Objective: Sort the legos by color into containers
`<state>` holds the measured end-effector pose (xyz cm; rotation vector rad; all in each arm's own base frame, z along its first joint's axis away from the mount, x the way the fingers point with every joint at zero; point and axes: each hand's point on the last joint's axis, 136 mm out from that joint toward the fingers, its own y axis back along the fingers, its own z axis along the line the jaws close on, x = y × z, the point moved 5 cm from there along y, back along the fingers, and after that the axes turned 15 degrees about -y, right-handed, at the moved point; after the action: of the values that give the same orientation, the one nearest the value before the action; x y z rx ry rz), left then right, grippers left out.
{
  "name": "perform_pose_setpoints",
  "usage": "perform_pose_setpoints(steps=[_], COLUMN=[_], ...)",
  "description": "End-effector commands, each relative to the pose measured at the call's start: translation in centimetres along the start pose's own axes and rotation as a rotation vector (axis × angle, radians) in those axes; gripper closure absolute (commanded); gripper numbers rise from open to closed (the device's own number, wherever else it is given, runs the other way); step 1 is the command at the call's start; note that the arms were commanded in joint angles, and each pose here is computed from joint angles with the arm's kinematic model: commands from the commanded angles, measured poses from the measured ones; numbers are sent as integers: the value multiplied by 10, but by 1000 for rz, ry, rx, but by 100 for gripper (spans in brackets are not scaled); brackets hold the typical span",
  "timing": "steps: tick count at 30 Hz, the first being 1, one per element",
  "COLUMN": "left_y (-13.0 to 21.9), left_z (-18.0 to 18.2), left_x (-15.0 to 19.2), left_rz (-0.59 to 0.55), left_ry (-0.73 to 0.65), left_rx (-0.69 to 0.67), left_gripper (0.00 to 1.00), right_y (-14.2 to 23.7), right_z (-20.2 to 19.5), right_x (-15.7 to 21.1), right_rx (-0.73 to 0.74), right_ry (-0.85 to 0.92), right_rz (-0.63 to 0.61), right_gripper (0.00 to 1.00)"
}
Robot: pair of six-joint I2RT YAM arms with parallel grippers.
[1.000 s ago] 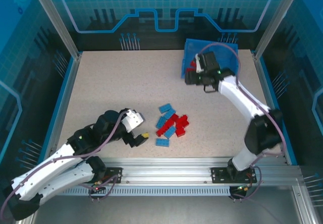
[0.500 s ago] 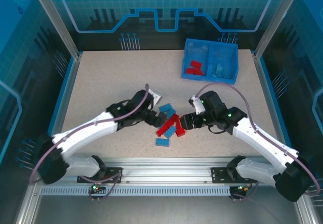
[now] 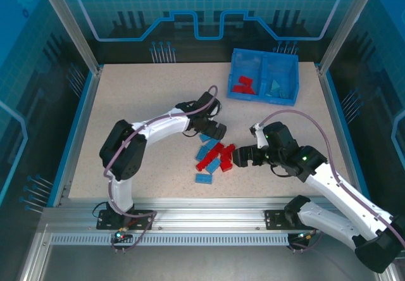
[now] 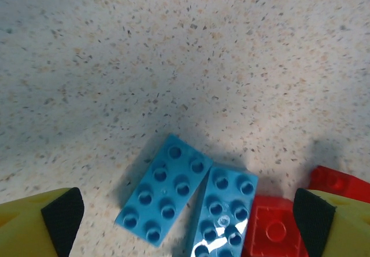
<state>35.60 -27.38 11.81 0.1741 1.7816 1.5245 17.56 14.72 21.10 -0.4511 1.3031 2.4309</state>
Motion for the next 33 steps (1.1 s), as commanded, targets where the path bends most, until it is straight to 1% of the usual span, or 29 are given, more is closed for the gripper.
perform_pose_setpoints(steps=[1, 3, 7, 12, 15, 20, 22, 24, 26, 29, 30, 33], left_y=[-12, -20, -33, -41, -43, -36, -28, -20, -9, 5, 6, -1], left_z=[4, 11, 25, 35, 41, 57, 61, 55, 42, 23, 21, 25], left_x=[-2, 0, 9, 28, 41, 59, 62, 59, 51, 40, 39, 47], left_rz=[26, 36, 58, 116, 129, 146, 129, 86, 27, -33, -34, 8], left_ry=[12, 48, 118, 158, 186, 222, 240, 241, 212, 124, 113, 119], left_rx=[10, -12, -19, -30, -33, -139, -170, -138, -101, -111, -125, -169], left_gripper=[3, 5, 17, 22, 22, 23, 23, 23, 21, 13, 10, 9], right_y=[0, 0, 1, 0, -2, -4, -5, -6, -8, -11, -11, -13], right_z=[-7, -8, -5, -5, -6, -5, -5, -5, -5, -3, -1, -1], right_x=[6, 6, 6, 4, 4, 3, 3, 2, 1, -1, -1, -1], right_rx=[35, 37, 14, 21, 24, 23, 25, 27, 29, 26, 25, 25], right_ry=[-21, -31, -44, -54, -62, -76, -79, -81, -84, -90, -90, -92], right_rz=[13, 10, 2, -3, -4, -2, 0, 2, 2, 11, 14, 22], right_gripper=[2, 2, 2, 1, 1, 1, 2, 1, 2, 0, 0, 0])
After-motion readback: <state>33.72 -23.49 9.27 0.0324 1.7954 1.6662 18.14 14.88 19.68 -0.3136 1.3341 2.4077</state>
